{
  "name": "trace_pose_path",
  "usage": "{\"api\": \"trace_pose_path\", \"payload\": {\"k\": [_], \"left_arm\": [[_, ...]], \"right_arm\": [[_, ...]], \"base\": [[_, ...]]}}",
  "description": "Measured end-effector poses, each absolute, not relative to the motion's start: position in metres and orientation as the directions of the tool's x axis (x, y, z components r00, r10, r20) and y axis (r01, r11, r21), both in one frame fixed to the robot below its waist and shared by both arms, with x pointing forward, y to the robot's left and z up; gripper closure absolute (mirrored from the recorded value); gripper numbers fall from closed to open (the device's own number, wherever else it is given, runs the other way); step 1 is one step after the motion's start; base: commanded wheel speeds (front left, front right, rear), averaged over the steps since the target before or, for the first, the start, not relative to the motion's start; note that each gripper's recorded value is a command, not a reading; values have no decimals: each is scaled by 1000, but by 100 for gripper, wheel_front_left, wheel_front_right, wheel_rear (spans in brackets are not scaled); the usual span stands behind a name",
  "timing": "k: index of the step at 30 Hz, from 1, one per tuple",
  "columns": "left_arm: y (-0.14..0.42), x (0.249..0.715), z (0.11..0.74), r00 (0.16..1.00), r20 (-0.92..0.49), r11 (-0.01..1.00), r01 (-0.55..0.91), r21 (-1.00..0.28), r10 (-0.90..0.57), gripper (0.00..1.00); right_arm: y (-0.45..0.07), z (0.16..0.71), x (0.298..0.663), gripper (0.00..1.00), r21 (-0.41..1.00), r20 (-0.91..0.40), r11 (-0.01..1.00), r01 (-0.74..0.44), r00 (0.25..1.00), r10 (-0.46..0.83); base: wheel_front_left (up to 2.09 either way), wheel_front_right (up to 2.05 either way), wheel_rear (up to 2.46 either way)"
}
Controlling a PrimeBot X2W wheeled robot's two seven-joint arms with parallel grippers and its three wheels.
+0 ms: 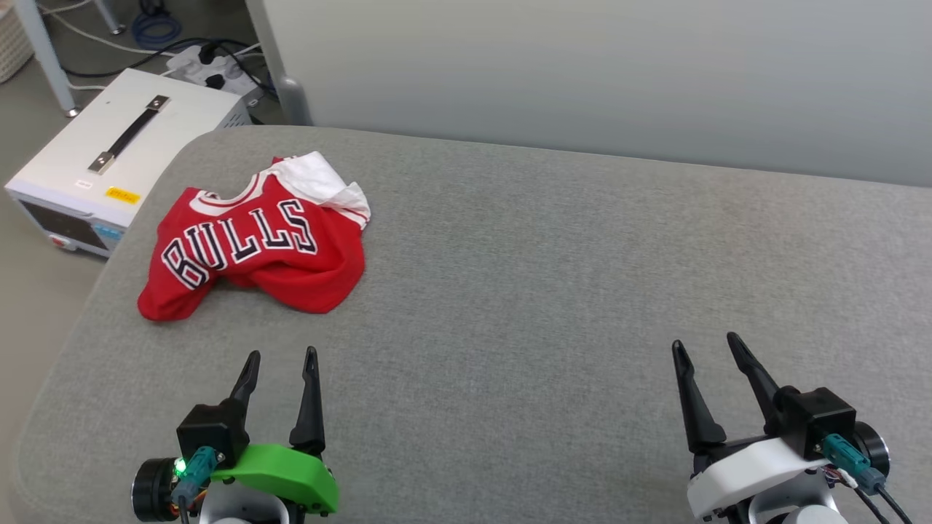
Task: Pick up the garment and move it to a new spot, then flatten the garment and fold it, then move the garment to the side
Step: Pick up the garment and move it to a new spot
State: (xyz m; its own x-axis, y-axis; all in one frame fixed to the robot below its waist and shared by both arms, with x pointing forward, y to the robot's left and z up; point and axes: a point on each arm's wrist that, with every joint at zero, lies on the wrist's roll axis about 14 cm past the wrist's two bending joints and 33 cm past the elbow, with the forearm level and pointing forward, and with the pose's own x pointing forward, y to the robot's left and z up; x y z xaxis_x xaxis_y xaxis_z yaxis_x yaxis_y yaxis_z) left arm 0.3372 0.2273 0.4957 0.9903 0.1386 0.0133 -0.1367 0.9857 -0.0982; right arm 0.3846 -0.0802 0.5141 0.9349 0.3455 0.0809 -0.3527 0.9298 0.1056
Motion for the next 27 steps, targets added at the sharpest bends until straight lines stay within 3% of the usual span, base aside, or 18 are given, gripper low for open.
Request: {"api": "trace_pose_path", "payload": {"k": [14,16,27], "left_arm": [[277,289,495,947,23,941,-315,-121,320,0],[292,271,492,926,21,919,-370,-133,376,0],[306,255,497,906,48,901,-412,-139,421,0]], "right_arm": [[-3,509,384,0,135,87,823,-551,834,544],[21,510,379,0,149,94,780,-608,794,601],[42,510,374,0,165,103,737,-656,754,648]], "base": [[0,0,0],[0,0,0],[0,0,0]]}}
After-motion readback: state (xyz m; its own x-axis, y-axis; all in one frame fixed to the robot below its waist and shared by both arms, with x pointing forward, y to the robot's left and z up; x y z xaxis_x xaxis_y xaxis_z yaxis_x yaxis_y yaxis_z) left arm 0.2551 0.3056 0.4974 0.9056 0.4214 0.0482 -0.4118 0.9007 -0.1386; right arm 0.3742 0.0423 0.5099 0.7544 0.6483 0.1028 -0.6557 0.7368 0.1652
